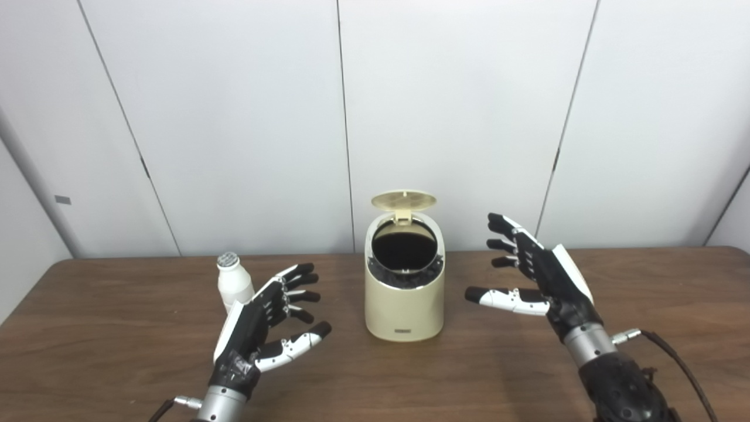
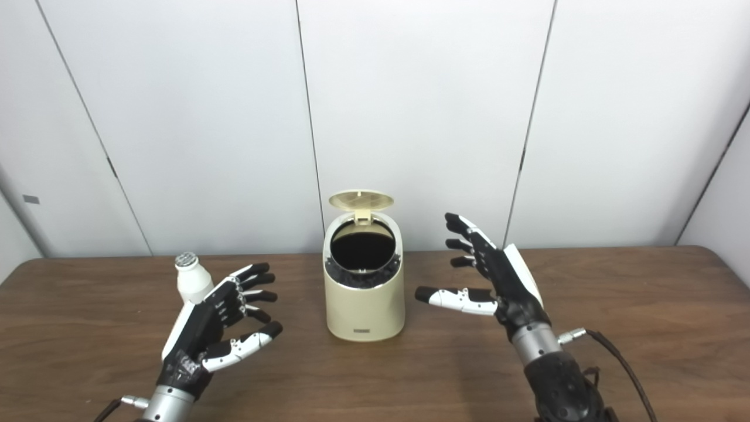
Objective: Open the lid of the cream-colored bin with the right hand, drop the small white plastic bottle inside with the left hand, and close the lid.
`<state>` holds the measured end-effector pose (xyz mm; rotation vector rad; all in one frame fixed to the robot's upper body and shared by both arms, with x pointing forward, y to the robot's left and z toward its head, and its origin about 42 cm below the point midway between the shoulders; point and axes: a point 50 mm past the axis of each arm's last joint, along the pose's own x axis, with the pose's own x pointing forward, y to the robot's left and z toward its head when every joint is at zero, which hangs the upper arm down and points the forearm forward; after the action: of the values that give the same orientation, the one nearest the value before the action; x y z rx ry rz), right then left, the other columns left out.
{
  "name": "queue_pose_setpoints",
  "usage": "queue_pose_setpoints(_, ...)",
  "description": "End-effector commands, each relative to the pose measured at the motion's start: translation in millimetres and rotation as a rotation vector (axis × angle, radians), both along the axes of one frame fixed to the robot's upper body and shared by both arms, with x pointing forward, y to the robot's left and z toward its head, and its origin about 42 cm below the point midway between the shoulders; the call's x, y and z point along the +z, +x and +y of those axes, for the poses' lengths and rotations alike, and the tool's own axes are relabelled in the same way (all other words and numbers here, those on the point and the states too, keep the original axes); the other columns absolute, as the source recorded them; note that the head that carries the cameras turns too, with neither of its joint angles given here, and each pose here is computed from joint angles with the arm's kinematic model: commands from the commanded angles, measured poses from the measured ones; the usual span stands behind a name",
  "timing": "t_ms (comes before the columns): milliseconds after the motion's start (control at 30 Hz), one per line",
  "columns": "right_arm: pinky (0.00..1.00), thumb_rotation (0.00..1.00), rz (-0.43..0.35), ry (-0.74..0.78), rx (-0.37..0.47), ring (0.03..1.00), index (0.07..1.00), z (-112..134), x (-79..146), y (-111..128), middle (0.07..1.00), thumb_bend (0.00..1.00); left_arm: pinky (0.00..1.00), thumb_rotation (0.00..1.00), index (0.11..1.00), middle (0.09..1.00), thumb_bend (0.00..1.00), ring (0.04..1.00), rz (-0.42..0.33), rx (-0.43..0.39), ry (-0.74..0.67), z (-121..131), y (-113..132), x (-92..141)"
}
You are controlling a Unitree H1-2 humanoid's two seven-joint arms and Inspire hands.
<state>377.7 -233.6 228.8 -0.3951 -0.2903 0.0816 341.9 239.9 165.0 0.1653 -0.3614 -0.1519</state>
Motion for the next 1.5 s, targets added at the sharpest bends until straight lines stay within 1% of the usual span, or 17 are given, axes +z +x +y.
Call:
queue_pose_setpoints(0,0.74,0.31,-0.085,0.031,-0.009,0.836,0.905,0.9,11.5,1.5,0.907,0.86,0.55,0.09,0.838,0.802,0.64,0.706,-0.082,-0.004,0.005,1.4,4.4,17.5)
queue_pose_setpoints(100,0.73,0.29,-0.090,0.055,-0.016,0.830,0.906,0.5,2.8,2.9,0.900,0.85,0.55,0.08,0.839,0.801,0.64,0.703,-0.085,0.000,0.016,1.5,4.1,18.2)
queue_pose_setpoints(167,0.74,0.28,-0.097,0.069,-0.016,0.828,0.909,0.6,-3.0,3.7,0.901,0.85,0.55,0.10,0.842,0.806,0.65,0.707,-0.085,-0.004,0.015,1.9,3.8,19.0)
queue_pose_setpoints(300,0.74,0.29,-0.104,0.100,-0.025,0.820,0.909,1.0,-15.6,4.0,0.904,0.86,0.55,0.11,0.842,0.820,0.65,0.718,-0.116,-0.005,0.024,5.3,1.2,27.4)
queue_pose_setpoints(467,0.78,0.30,-0.100,0.140,-0.020,0.845,0.904,-4.9,-31.2,1.2,0.913,0.85,0.54,0.12,0.830,0.815,0.64,0.708,-0.138,-0.009,0.019,2.6,-6.8,33.9)
queue_pose_setpoints(600,0.79,0.24,-0.098,0.153,-0.025,0.852,0.919,-13.7,-43.6,0.6,0.921,0.80,0.54,0.09,0.826,0.802,0.66,0.704,-0.139,0.002,0.011,-2.8,-12.7,33.3)
queue_pose_setpoints(733,0.84,0.19,-0.088,0.169,-0.028,0.866,0.926,-19.8,-48.2,1.6,0.927,0.78,0.55,0.08,0.834,0.805,0.63,0.717,-0.170,0.020,0.012,-1.3,-16.3,38.9)
queue_pose_setpoints(800,0.85,0.19,-0.084,0.170,-0.031,0.869,0.928,-21.2,-47.4,1.2,0.927,0.78,0.57,0.08,0.837,0.807,0.62,0.724,-0.189,0.028,0.010,1.2,-17.3,43.6)
queue_pose_setpoints(833,0.85,0.18,-0.081,0.166,-0.034,0.871,0.929,-22.1,-46.6,0.8,0.927,0.77,0.57,0.11,0.835,0.799,0.62,0.721,-0.206,0.039,0.015,3.8,-18.2,47.7)
queue_pose_setpoints(900,0.84,0.17,-0.080,0.164,-0.041,0.870,0.930,-22.8,-44.2,-0.1,0.928,0.78,0.52,0.13,0.820,0.760,0.63,0.662,-0.241,0.076,0.039,11.3,-22.2,57.8)
queue_pose_setpoints(1000,0.81,0.17,-0.074,0.163,-0.050,0.852,0.922,-21.3,-37.4,-3.1,0.921,0.78,0.46,0.09,0.793,0.688,0.61,0.569,-0.289,0.134,0.061,26.2,-31.8,70.0)
queue_pose_setpoints(1100,0.79,0.14,-0.075,0.153,-0.053,0.846,0.919,-18.6,-30.4,-6.0,0.914,0.77,0.43,0.09,0.760,0.606,0.63,0.504,-0.319,0.243,0.104,40.6,-45.5,78.4)
queue_pose_setpoints(1167,0.78,0.12,-0.073,0.152,-0.053,0.843,0.919,-17.9,-27.7,-7.2,0.915,0.77,0.43,0.08,0.732,0.583,0.65,0.504,-0.329,0.321,0.143,46.1,-52.3,81.2)
queue_pose_setpoints(1233,0.78,0.12,-0.067,0.154,-0.051,0.841,0.920,-15.8,-23.4,-9.5,0.915,0.76,0.45,0.07,0.717,0.585,0.67,0.516,-0.326,0.409,0.170,51.1,-58.9,80.5)
queue_pose_setpoints(1300,0.77,0.12,-0.066,0.157,-0.047,0.837,0.918,-13.6,-20.0,-11.2,0.915,0.76,0.47,0.06,0.709,0.607,0.68,0.543,-0.319,0.477,0.182,54.5,-63.1,78.0)
queue_pose_setpoints(1400,0.77,0.10,-0.066,0.163,-0.042,0.837,0.917,-11.5,-16.8,-12.2,0.914,0.75,0.48,0.04,0.711,0.664,0.69,0.579,-0.315,0.558,0.198,57.5,-64.0,71.8)
queue_pose_setpoints(1467,0.78,0.09,-0.062,0.165,-0.044,0.839,0.917,-10.0,-14.8,-13.1,0.914,0.75,0.50,0.05,0.720,0.707,0.69,0.619,-0.310,0.594,0.209,58.7,-62.9,68.1)
